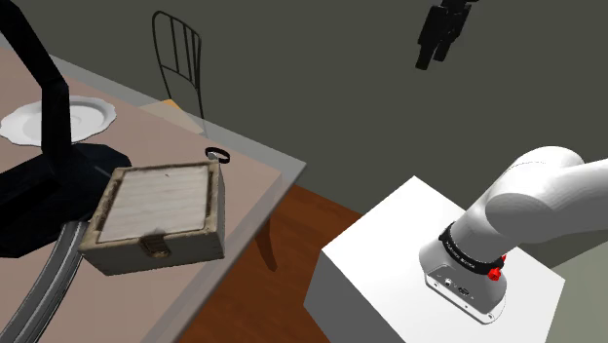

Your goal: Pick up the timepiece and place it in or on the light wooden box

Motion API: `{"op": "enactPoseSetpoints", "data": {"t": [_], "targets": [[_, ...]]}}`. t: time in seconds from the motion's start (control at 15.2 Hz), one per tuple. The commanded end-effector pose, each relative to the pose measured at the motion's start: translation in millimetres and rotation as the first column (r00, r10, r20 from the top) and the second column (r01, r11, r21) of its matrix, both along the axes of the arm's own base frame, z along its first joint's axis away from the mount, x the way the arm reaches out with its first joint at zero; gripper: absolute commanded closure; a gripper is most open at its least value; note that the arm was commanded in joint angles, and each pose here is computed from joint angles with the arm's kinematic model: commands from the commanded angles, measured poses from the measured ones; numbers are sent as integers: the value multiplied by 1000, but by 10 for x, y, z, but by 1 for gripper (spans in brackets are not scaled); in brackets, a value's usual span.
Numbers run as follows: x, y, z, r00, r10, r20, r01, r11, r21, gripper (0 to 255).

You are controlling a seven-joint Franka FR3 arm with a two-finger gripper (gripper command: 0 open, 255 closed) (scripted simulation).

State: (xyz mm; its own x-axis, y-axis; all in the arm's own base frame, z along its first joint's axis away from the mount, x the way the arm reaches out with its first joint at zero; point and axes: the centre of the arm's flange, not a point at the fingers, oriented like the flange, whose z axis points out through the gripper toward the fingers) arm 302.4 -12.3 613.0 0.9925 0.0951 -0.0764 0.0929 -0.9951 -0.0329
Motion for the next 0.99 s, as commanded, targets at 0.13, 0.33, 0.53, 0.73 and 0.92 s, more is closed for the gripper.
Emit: {"op": "enactPoseSetpoints", "data": {"t": [0.13, 0.33, 0.53, 0.73, 0.92], "targets": [[165, 144, -132, 1000, 15, 2, -15, 1000, 9, 0], [410, 366, -326, 999, 37, 5, -37, 999, 23, 0], [650, 597, -516, 998, 60, 8, -60, 998, 37, 0], [885, 836, -703, 997, 82, 12, -82, 995, 50, 0], [1115, 1082, -886, 994, 104, 15, -105, 992, 64, 0]]}}
